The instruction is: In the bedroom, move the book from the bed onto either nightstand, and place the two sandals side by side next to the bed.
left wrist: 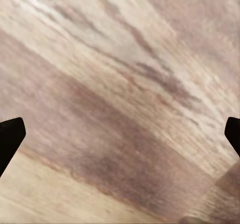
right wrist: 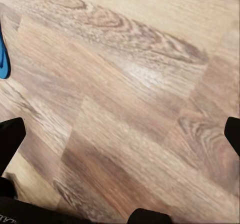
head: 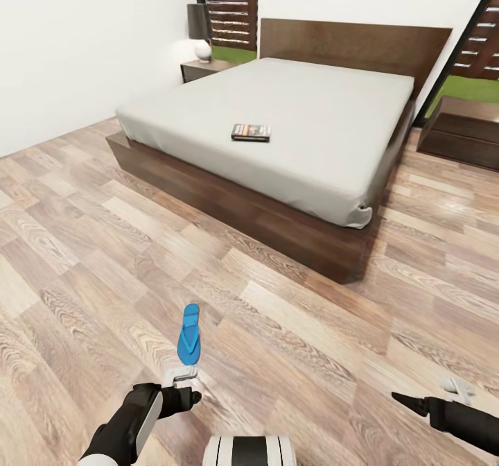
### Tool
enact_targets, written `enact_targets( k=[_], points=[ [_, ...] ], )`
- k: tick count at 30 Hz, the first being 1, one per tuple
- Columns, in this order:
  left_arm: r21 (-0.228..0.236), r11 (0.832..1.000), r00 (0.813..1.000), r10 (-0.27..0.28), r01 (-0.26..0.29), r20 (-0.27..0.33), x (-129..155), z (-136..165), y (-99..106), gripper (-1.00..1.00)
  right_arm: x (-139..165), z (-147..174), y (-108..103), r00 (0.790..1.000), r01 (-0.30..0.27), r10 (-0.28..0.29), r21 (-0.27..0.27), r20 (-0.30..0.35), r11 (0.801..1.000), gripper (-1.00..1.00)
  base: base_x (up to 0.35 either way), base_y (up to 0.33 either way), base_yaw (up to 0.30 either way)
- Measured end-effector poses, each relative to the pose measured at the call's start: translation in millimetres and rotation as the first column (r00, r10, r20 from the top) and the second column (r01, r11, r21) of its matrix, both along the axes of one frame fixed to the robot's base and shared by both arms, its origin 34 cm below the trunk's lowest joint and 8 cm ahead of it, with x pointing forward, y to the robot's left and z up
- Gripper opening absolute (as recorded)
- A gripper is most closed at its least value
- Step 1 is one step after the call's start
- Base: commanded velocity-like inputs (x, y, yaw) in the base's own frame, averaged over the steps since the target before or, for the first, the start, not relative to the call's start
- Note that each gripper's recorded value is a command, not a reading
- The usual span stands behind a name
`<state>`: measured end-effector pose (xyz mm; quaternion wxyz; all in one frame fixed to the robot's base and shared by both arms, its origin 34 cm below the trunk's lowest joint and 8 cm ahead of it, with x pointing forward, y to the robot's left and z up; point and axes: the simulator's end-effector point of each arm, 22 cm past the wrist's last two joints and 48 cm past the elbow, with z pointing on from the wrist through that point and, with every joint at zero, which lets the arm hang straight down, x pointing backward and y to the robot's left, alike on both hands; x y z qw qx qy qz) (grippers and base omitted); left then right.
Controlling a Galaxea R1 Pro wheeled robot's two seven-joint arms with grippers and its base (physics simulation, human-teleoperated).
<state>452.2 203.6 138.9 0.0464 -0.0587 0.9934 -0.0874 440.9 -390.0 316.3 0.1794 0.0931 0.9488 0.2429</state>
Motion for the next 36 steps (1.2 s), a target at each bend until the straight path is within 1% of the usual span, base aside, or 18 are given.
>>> enact_targets(
  k=[2,4,6,7,10,11,12,13,14,15,16,18,20,23,27,31,32,36],
  points=[
    [0.0,1.0,1.0,0.0,0.0,-0.008,-2.8,-3.2,-0.2,1.0,0.6,-1.5,-5.5,1.0,0.015,-0.016,-0.006,-0.002,1.0,1.0,0.0,0.0,0.0],
    [0.0,1.0,1.0,0.0,0.0,-0.016,-5.8,-6.3,-0.2,1.0,3.8,0.0,-14.7,0.999,0.046,-0.046,-0.007,0.004,0.999,1.0,0.0,0.0,0.0],
    [0.0,1.0,1.0,0.0,0.0,-0.024,-8.6,-9.5,-0.1,1.0,7.9,2.8,-21.2,0.997,0.081,-0.081,0.005,0.013,0.997,1.0,0.0,0.0,0.0],
    [0.0,1.0,1.0,0.0,0.0,-0.028,-10.1,-11.1,0.0,1.0,9.3,3.4,-22.2,0.996,0.093,-0.093,0.014,0.015,0.996,1.0,0.0,0.0,0.0],
    [0.0,1.0,0.999,0.0,0.0,-0.041,-15.0,-15.8,-0.2,1.0,17.0,8.8,-21.0,0.989,0.14,-0.143,0.07,0.031,0.988,1.0,0.0,0.0,0.0],
    [0.0,1.0,0.999,0.0,0.0,-0.045,-16.8,-17.4,0.0,1.0,22.4,13.6,-18.4,0.984,0.166,-0.171,0.111,0.043,0.98,1.0,0.0,0.0,0.0],
    [-0.001,1.0,0.999,0.0,0.0,-0.049,-18.1,-18.9,-0.1,1.0,31.7,23.3,-14.2,0.974,0.203,-0.217,0.181,0.061,0.962,1.0,0.0,0.0,0.0],
    [-0.001,1.0,0.999,0.001,-0.001,-0.053,-19.5,-20.4,0.1,1.0,38.1,30.1,-10.6,0.966,0.227,-0.25,0.235,0.071,0.945,1.0,0.0,0.0,0.0],
    [-0.001,1.0,0.998,0.001,-0.001,-0.057,-20.9,-21.9,0.2,1.0,40.4,32.2,-9.2,0.962,0.238,-0.264,0.258,0.073,0.936,1.0,0.0,0.0,0.0],
    [-0.001,1.0,0.998,0.001,-0.001,-0.061,-22.5,-23.5,0.4,1.0,44.3,36.9,-7.0,0.955,0.253,-0.288,0.3,0.076,0.92,1.0,0.0,0.0,0.0],
    [-0.001,1.0,0.998,0.001,-0.001,-0.065,-24.3,-25.0,0.5,1.0,47.4,42.6,-4.3,0.947,0.267,-0.313,0.354,0.079,0.896,1.0,0.0,0.0,0.0],
    [-0.001,1.0,0.997,0.002,-0.002,-0.073,-27.2,-28.0,0.5,1.0,47.5,47.6,0.5,0.942,0.269,-0.327,0.416,0.073,0.869,1.0,0.0,0.0,0.0],
    [-0.001,1.0,0.997,0.002,-0.002,-0.077,-28.5,-29.5,0.6,1.0,47.3,52.4,6.0,0.942,0.26,-0.327,0.46,0.07,0.849,1.0,0.0,0.0,0.0],
    [0.001,1.0,0.997,0.004,-0.004,-0.076,-28.1,-29.4,2.0,1.0,47.5,56.0,9.0,0.942,0.254,-0.327,0.483,0.072,0.838,1.0,0.0,0.0,0.0],
    [0.006,1.0,0.997,0.008,-0.007,-0.071,-25.9,-28.9,5.7,1.0,48.3,58.3,10.0,0.942,0.25,-0.327,0.491,0.076,0.835,1.0,0.003,0.0,0.0],
    [0.017,1.0,1.0,0.008,-0.008,-0.022,-13.2,-27.0,9.5,1.0,49.0,59.9,10.8,0.942,0.247,-0.325,0.493,0.079,0.834,1.0,0.168,0.0,0.0],
    [0.023,1.0,1.0,0.009,-0.009,0.009,-1.9,-23.1,12.1,1.0,49.2,60.2,10.9,0.942,0.246,-0.325,0.494,0.08,0.834,1.0,0.297,0.0,0.0],
    [0.035,0.999,0.997,0.01,-0.012,0.073,24.2,-11.7,17.1,1.0,49.2,60.2,10.9,0.942,0.246,-0.325,0.494,0.08,0.834,1.0,0.235,0.0,0.0]
  ],
)
